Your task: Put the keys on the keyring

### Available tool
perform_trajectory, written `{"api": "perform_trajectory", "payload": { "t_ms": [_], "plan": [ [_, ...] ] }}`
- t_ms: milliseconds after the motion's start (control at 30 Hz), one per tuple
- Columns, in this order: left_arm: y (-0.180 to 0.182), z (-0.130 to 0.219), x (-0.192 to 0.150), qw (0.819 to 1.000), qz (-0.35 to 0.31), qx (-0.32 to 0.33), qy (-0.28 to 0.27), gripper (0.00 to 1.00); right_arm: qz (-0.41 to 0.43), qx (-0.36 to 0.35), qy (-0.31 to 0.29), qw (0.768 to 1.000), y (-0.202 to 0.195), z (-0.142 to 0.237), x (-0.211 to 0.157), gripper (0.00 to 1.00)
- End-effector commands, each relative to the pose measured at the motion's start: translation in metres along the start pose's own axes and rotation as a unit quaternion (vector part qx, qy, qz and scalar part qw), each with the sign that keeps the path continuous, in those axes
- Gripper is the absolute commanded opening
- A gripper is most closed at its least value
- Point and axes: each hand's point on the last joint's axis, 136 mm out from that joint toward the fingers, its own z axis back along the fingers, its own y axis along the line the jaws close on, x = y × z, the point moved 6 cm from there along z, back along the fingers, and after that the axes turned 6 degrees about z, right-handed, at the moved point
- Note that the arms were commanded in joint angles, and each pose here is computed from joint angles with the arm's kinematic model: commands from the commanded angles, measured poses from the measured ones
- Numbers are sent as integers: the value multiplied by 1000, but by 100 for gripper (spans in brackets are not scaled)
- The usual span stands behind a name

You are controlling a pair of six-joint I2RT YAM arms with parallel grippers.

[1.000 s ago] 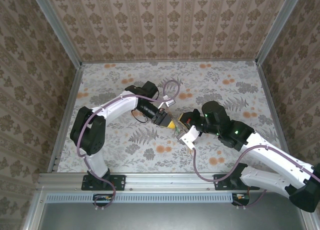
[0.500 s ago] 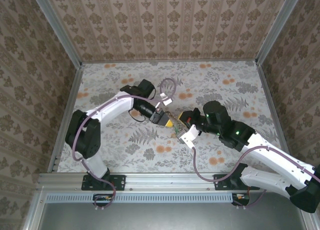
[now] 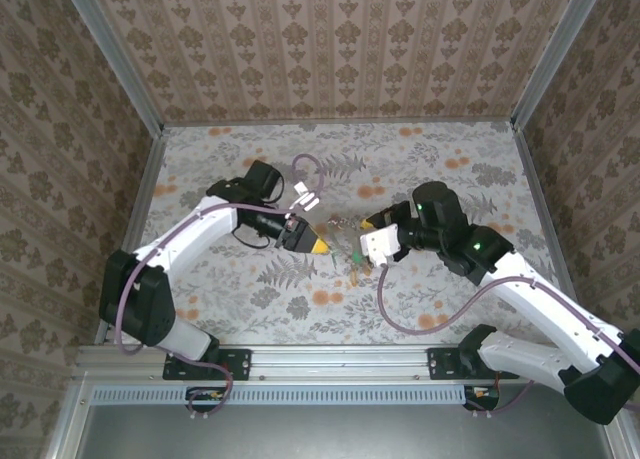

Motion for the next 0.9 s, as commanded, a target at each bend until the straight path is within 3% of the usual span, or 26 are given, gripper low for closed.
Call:
{"api": "perform_trajectory", "payload": {
  "t_ms": [0,100,233,467,633,767,867],
  "plan": [
    [6,23,2,998,-18,52,-40,0,-146,32,-56,987,-2,-1,6,0],
    [32,43,-7,990,24,129,-57,0,-218,49,-54,973,4,-11,-7,0],
    [69,49,-24,970,58,231,-39,0,-295,48,-73,951,9,-20,-17,0],
    [120,39,-40,946,16,322,-19,0,-353,41,-105,929,14,-27,-27,0],
    [156,38,-46,930,55,361,38,1,-386,45,-93,917,16,-34,-37,0],
    [170,35,-46,928,83,356,65,6,-421,55,-68,903,22,-40,-51,0],
    [177,36,-49,924,101,360,77,8,-420,56,-46,904,31,-41,-58,0]
  ]
}}
